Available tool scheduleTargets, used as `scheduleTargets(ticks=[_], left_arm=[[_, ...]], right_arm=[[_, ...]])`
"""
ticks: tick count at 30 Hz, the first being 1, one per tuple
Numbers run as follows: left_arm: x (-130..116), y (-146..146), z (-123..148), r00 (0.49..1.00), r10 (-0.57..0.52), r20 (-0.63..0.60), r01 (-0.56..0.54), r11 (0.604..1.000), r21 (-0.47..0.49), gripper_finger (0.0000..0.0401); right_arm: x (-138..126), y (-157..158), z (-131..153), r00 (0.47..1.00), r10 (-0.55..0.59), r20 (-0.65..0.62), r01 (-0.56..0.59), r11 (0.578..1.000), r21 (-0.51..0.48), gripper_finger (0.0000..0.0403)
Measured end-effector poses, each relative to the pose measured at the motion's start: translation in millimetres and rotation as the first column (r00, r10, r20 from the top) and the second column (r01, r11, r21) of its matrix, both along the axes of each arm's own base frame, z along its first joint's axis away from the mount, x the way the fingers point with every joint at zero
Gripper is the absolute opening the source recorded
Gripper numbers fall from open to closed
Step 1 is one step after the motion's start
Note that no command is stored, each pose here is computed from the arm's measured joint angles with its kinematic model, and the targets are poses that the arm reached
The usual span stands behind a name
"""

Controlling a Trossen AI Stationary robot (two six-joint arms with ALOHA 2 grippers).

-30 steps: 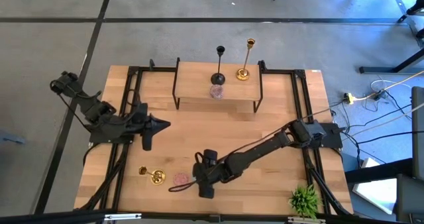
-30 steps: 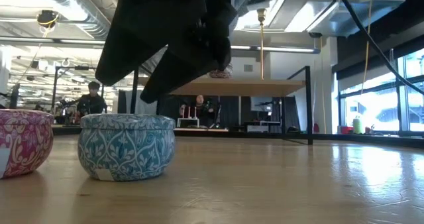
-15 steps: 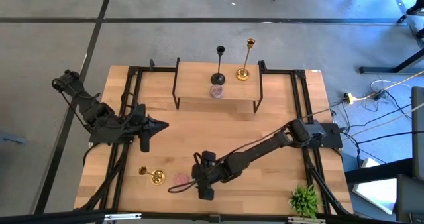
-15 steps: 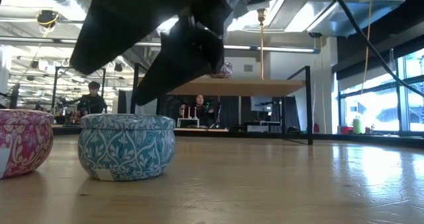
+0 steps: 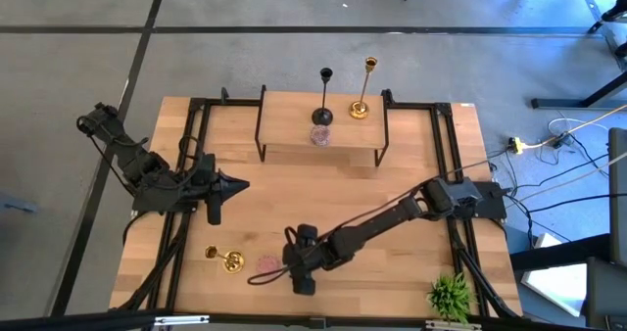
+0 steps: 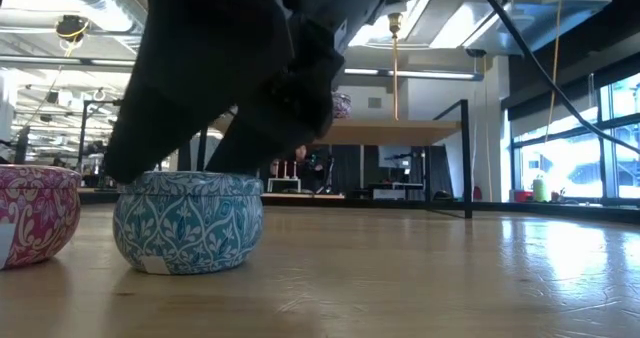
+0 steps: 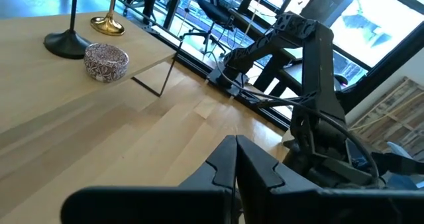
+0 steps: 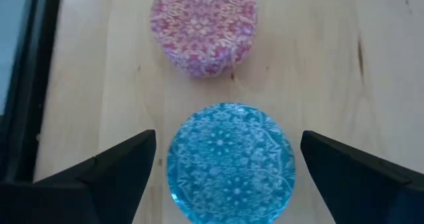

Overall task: Pick & Place candle stick holders
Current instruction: Put the blue candle on the shelf

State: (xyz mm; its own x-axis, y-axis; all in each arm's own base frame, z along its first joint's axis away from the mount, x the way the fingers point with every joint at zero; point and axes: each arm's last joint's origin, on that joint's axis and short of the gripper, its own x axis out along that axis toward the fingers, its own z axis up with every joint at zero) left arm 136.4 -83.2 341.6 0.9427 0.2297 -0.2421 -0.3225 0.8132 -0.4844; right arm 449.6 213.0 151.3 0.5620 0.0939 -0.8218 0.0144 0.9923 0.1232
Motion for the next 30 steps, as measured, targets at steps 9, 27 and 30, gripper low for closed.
scheduleTargets(ticks=[9,27,30], left_arm=[[0.0,0.1,0.0,1.000,0.003,0.001,-0.003,1.000,0.001,0.0001],[0.0,0.1,0.0,1.000,0.005,0.003,-0.005,1.000,-0.006,0.0002],[0.0,0.1,0.0,1.000,0.005,0.003,-0.005,1.000,-0.006,0.0002]], right_arm=[[-3.2,-1.6,-5.6,1.000,0.013,-0.025,-0.014,1.000,-0.025,0.0381],[-4.2,-2.3,-6.3,0.999,0.013,-0.038,-0.014,0.999,-0.033,0.0380],[-4.0,-2.6,-6.3,0.999,0.013,-0.038,-0.014,0.999,-0.032,0.0380]])
